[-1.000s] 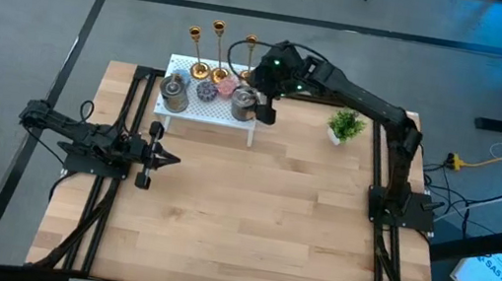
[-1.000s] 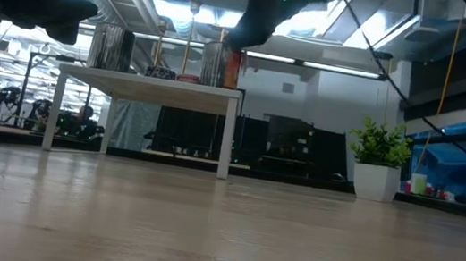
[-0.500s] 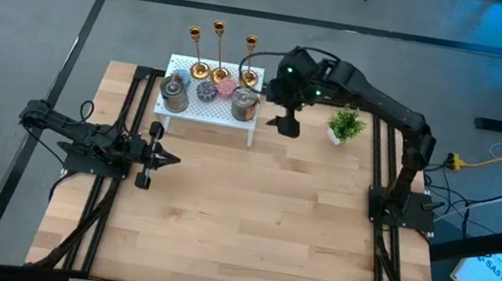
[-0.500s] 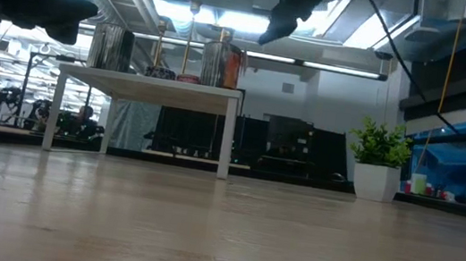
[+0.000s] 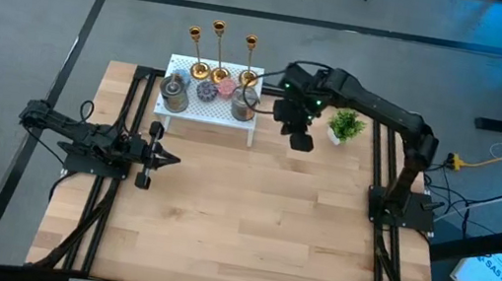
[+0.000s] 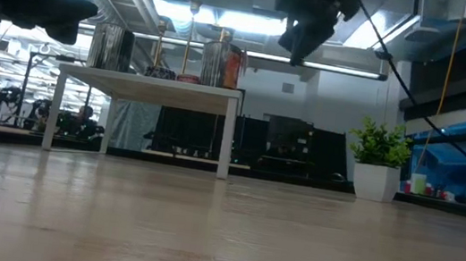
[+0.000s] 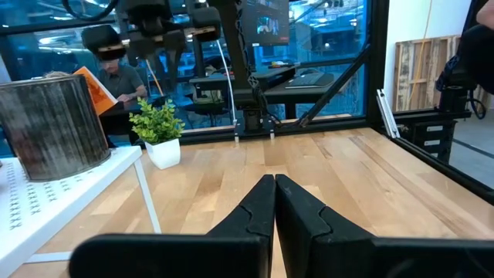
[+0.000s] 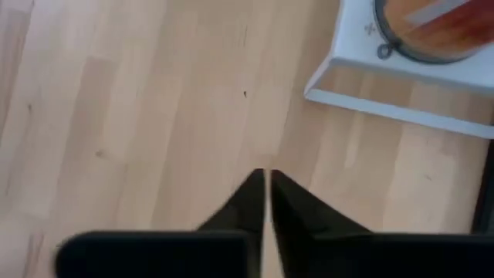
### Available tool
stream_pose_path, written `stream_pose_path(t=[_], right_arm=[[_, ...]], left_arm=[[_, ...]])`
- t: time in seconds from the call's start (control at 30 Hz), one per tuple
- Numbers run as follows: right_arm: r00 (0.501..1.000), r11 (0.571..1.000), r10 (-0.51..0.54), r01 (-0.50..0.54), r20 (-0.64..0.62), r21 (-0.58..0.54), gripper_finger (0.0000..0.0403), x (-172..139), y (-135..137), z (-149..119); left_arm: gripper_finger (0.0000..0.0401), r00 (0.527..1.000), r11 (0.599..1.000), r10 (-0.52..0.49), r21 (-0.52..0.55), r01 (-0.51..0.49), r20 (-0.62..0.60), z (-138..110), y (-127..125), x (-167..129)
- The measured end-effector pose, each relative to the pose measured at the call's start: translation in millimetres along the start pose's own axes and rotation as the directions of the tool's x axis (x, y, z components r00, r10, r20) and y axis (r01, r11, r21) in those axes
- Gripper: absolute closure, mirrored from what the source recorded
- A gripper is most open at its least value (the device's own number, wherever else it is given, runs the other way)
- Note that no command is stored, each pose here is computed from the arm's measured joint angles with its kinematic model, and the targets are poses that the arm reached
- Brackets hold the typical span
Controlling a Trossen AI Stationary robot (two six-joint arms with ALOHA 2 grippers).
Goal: Pick & Place candle stick holders
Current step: Adjust the scented candles on the shelf
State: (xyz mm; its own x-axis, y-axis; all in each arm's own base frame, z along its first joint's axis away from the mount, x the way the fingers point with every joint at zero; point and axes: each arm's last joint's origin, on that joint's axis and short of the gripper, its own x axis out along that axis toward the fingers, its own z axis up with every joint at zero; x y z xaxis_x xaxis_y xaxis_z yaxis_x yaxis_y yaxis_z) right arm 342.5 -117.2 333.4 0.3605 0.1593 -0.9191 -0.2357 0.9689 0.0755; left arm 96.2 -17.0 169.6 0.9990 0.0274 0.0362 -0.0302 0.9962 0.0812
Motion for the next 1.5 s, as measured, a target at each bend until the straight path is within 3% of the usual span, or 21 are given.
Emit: stream_pose_path(t=[0.1, 0.57, 0.93, 1.27, 1.5], right_arm=[[1.0, 1.0, 0.005, -0.005, -0.015, -0.012, 0.0396, 3.2, -1.1, -5.4], [0.99, 0.996, -0.085, 0.081, 0.111, 0.035, 0.0401, 43.7, -24.2, -10.4], [0.948, 0.985, -0.173, 0.16, 0.267, 0.07, 0.0402, 40.0, -32.8, 5.0], [0.931, 0.98, -0.193, 0.168, 0.308, 0.105, 0.0402, 38.4, -34.8, 9.0], [0.929, 0.98, -0.195, 0.171, 0.313, 0.103, 0.0402, 38.2, -35.1, 9.5]], left_arm=[[0.0393, 1.0, 1.0, 0.0, 0.0, 0.0, 0.0, 0.0, 0.0, 0.0], [0.0395, 1.0, 1.0, 0.0, 0.0, 0.0, 0.0, 0.0, 0.0, 0.0], [0.0395, 1.0, 1.0, 0.003, -0.004, -0.003, 0.012, 1.2, 0.2, 0.0], [0.0393, 0.958, 0.962, 0.041, -0.269, 0.039, 0.285, 28.4, 3.9, -4.3], [0.0394, 0.946, 0.955, 0.062, -0.293, 0.037, 0.319, 32.1, 5.0, -5.5]])
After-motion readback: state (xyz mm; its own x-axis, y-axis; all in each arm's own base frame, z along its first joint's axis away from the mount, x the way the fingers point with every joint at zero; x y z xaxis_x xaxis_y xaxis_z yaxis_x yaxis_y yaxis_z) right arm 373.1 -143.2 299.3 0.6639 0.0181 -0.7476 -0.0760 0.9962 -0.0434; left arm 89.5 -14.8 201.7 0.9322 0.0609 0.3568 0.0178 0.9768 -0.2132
